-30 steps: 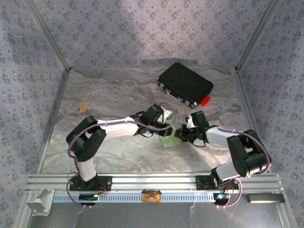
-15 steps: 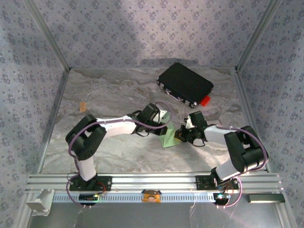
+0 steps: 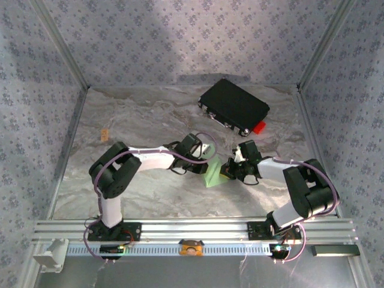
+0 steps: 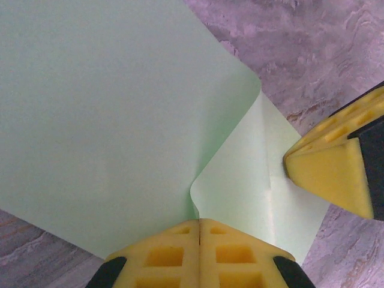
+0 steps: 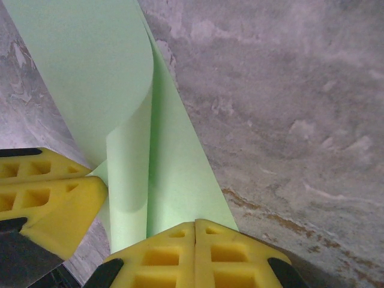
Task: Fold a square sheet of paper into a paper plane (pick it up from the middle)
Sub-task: Fold the triangle a second time at the center of the table.
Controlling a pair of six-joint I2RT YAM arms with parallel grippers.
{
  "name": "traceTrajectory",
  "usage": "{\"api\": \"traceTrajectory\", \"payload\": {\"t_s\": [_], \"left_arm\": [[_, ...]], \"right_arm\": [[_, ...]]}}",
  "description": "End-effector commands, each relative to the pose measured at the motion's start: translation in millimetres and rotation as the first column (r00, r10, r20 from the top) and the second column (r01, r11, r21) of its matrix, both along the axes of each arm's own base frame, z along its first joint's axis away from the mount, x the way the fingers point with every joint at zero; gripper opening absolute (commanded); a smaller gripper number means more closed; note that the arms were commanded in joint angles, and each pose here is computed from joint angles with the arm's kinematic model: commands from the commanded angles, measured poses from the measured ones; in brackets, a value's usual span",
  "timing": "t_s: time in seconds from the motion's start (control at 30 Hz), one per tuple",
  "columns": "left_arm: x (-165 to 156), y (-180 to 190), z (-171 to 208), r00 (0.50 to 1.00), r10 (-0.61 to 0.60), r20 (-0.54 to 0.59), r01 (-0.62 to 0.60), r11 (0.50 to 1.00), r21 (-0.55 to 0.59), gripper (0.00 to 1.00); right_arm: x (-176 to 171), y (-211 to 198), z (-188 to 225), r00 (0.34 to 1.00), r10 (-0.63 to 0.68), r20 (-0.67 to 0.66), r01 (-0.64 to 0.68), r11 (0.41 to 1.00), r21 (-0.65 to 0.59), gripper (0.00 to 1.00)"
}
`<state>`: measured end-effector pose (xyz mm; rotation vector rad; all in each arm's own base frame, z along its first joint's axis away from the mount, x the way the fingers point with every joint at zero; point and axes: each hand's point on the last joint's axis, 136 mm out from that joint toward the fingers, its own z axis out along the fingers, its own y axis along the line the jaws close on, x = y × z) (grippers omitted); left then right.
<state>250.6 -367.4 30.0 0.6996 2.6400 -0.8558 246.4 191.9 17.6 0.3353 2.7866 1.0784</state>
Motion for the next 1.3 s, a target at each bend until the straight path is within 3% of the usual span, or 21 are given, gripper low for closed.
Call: {"api": "traceTrajectory", "payload": {"t_s": [0.0, 0.8, 1.27], "left_arm": [[4, 1, -1, 1.0, -0.007, 0.013, 0.006, 1.0, 0.014, 0.0], [0, 0, -6, 1.0, -0.004, -0.007, 0.004, 1.0, -0.005, 0.0], [-2, -2, 6, 0.998, 0.035, -0.06, -0.041, 0.994, -0.103, 0.2]], "right_arm": [[-9, -5, -11, 0.999, 0.004, -0.046, -0.007, 0.998, -0.057, 0.0], [-9, 35, 27, 0.993, 0.101, 0.052, -0.105, 0.992, 0.076, 0.02], [-7, 39, 15, 0.997, 0.08, 0.023, -0.081, 0.994, 0.078, 0.01]]}}
